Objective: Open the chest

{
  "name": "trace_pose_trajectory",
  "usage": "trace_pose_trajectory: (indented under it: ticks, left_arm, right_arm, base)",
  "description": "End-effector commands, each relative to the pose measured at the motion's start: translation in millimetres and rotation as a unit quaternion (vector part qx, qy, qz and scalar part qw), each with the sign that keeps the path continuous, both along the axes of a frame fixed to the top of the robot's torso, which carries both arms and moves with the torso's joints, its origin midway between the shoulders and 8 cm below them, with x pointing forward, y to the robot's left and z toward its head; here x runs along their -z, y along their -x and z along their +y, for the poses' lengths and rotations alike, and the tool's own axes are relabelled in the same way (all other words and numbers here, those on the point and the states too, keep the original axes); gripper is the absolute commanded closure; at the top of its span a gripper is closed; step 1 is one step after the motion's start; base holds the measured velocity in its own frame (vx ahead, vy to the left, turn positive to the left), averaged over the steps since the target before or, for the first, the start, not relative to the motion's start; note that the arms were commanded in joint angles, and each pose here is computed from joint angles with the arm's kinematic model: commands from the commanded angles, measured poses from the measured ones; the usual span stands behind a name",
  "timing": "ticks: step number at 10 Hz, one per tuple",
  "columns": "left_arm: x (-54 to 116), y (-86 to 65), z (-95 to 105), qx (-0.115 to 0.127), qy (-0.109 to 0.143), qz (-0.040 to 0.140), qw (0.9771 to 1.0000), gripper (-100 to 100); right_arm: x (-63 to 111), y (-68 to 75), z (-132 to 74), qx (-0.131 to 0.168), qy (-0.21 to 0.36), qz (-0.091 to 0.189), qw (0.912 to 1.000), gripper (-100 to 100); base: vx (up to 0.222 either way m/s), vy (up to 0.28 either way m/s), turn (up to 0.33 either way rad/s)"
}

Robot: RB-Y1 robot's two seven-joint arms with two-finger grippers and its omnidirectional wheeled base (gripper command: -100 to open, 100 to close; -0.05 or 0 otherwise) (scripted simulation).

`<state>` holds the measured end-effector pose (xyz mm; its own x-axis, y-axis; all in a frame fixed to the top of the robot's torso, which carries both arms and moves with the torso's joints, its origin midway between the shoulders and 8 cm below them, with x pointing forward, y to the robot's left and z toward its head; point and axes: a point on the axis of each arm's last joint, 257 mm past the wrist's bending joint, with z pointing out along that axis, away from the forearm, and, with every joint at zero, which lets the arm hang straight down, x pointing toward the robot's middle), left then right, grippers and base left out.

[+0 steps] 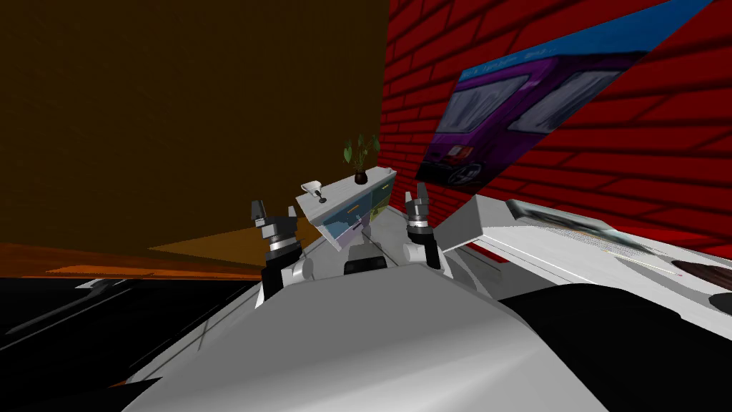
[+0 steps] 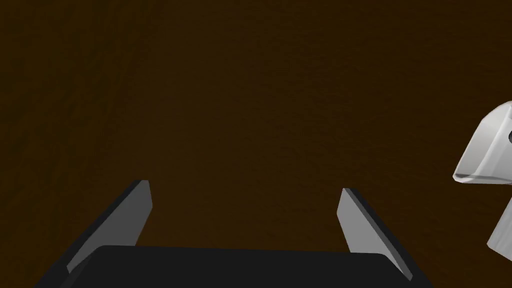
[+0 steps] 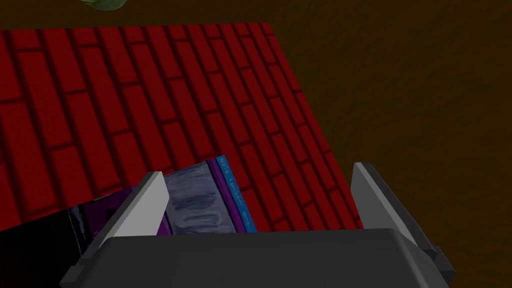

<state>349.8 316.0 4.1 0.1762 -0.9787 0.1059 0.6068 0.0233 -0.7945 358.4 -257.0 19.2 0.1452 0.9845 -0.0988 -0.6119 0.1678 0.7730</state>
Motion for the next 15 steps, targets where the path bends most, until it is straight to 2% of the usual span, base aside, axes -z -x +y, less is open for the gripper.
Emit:
trace_pose_trajectory:
  ticks: [1, 9, 10, 13, 14, 15]
  left_arm:
    - [0.0, 0.0, 0.0, 0.000, 0.000, 0.000, 1.0000, 0]
    - [-0.2, 0.1, 0.0, 0.000, 0.000, 0.000, 1.0000, 0]
    - [-0.2, 0.1, 0.0, 0.000, 0.000, 0.000, 1.0000, 0]
    - [0.1, 0.0, 0.0, 0.000, 0.000, 0.000, 1.0000, 0]
    - [0.1, 0.0, 0.0, 0.000, 0.000, 0.000, 1.0000, 0]
    - [0.1, 0.0, 0.0, 0.000, 0.000, 0.000, 1.0000, 0]
  right_arm:
    - [0.0, 0.0, 0.0, 0.000, 0.000, 0.000, 1.0000, 0]
    - [-0.2, 0.1, 0.0, 0.000, 0.000, 0.000, 1.0000, 0]
    - [1.9, -2.3, 4.9, 0.007, 0.041, 0.003, 0.9991, -100]
    - [5.5, -7.4, 11.1, 0.029, 0.113, 0.005, 0.9931, -100]
    - [5.5, -7.4, 11.1, 0.034, 0.118, 0.005, 0.9924, -100]
    - [6.9, -9.7, 13.0, 0.045, 0.147, 0.004, 0.9881, -100]
  base:
    - [0.000, 0.000, 0.000]
    - [0.000, 0.000, 0.000]
    - [0.010, 0.012, 0.073]
    - [0.010, 0.021, 0.092]
    - [0.007, 0.019, 0.025]
    - [0.005, 0.020, 0.070]
